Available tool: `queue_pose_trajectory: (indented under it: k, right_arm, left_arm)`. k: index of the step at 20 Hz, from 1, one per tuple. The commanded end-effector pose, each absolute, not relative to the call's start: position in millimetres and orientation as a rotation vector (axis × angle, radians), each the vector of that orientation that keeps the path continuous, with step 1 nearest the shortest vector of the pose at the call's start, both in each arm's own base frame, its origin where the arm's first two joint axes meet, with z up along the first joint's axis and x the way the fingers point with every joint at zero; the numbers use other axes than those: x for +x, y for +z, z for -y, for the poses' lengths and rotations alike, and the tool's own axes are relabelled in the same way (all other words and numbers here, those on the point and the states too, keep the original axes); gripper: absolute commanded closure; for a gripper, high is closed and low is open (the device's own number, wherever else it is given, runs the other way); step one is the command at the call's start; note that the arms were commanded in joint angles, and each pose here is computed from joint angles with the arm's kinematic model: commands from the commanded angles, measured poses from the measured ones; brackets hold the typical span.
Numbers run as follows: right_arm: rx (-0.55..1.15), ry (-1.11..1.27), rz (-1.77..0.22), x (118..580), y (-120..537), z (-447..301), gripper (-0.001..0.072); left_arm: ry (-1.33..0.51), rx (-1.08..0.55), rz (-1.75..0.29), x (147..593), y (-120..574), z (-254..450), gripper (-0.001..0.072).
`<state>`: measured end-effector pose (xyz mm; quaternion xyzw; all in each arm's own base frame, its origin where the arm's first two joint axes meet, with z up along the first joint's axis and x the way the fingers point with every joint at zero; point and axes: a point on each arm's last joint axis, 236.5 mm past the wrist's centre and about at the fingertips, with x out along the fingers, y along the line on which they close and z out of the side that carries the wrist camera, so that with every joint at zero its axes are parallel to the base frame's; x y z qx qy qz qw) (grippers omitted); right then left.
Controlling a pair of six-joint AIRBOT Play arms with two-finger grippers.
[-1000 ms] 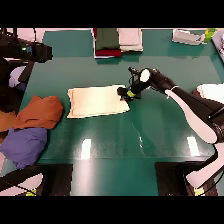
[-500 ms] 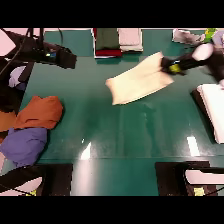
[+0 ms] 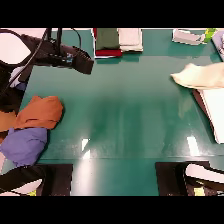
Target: Fold the shirts.
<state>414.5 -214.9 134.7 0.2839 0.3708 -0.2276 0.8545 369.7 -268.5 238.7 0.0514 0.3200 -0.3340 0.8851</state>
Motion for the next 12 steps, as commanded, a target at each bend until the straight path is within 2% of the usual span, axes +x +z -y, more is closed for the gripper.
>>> queue_pose_trajectory:
  k: [1, 4, 7, 12]
  right_arm:
    - [0.641, -0.552, -0.700, 399.8, 145.8, 254.2, 0.0689]
    - [0.695, -0.499, -0.571, 414.7, 189.7, 254.2, 0.0689]
    - [0.633, -0.487, -0.481, 415.9, 245.0, 256.9, 0.0689]
    - [0.564, -0.531, -0.481, 389.2, 283.9, 262.9, 0.0689]
  left_arm:
    - [-0.736, 0.118, -0.661, 358.4, 239.3, 284.8, 0.0686]
    - [-0.755, 0.124, -0.661, 352.6, 239.3, 291.9, 0.0685]
    - [-0.760, 0.119, -0.663, 351.7, 239.5, 292.9, 0.0686]
    - [-0.762, 0.126, -0.683, 348.7, 235.9, 291.7, 0.0686]
